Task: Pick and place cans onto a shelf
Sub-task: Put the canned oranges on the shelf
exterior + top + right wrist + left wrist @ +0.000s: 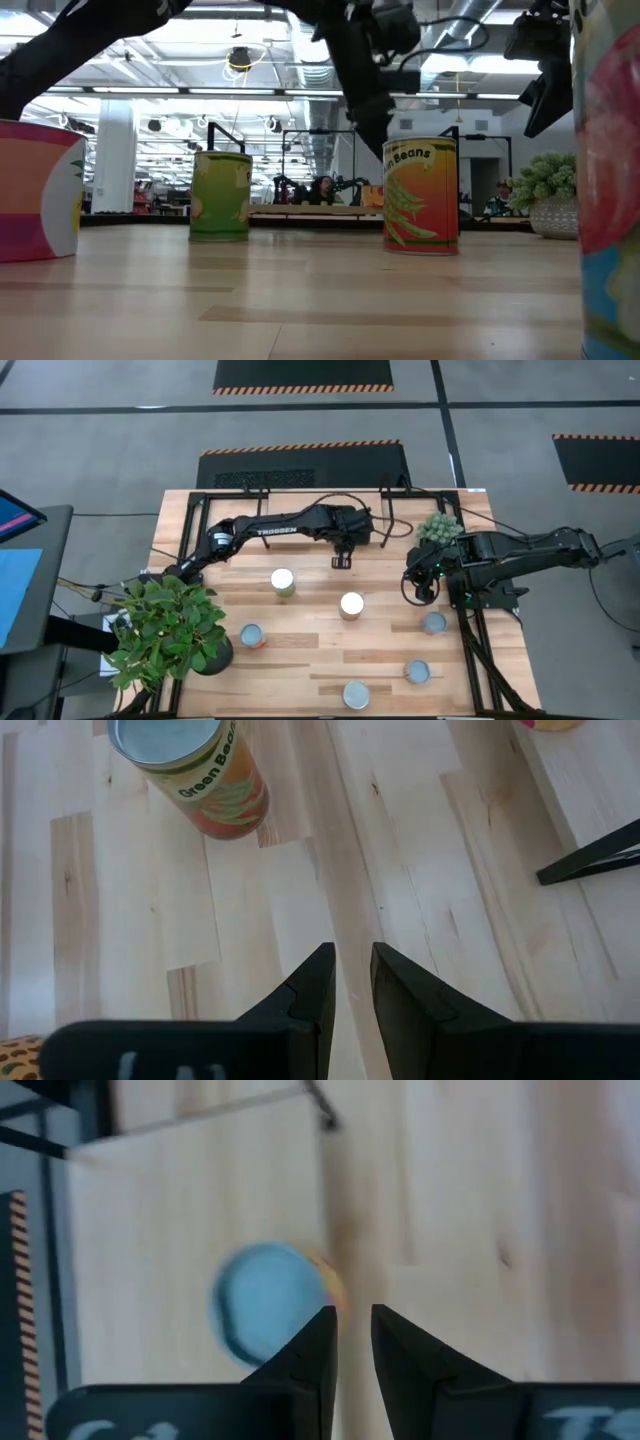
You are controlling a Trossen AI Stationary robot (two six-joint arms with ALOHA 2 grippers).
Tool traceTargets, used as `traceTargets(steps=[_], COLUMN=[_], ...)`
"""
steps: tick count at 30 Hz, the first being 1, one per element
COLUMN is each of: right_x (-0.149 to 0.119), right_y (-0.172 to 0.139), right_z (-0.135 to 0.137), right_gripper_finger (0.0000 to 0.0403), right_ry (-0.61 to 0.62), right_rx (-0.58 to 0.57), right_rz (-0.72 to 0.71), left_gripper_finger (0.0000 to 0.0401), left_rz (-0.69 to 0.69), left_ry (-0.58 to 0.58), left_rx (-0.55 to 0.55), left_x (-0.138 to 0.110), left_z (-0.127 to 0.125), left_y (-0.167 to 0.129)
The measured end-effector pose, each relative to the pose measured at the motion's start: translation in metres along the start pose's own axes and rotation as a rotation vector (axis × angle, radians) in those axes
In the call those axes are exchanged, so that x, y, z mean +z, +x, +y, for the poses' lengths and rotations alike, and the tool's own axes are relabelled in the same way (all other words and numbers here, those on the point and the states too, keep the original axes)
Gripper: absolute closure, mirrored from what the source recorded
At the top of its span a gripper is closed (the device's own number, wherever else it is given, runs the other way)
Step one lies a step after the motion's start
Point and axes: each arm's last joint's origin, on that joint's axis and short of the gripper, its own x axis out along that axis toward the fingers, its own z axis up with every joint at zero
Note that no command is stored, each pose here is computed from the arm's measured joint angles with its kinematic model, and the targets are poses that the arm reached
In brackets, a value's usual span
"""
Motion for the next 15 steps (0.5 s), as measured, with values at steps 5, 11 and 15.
traceTargets(steps=[5,11,15], right_x=[0.0,0.0,0.0], right_y=[0.0,0.0,0.0], right_z=[0.0,0.0,0.0], right_gripper_finger=[0.0308,0.0308,0.0308], right_ry=[0.0,0.0,0.0], right_rx=[0.0,0.002,0.005], right_rz=[0.0,0.001,0.002], left_gripper_finger=[0.0347,0.0347,0.0347], left_rz=[0.084,0.059,-0.018], left_ry=[0.03,-0.022,-0.035], left_rx=[-0.035,-0.131,-0.146], left_x=[-0.005,-0.011,-0.011], left_z=[-0.007,0.0,0.007], left_y=[-0.012,0.004,0.017])
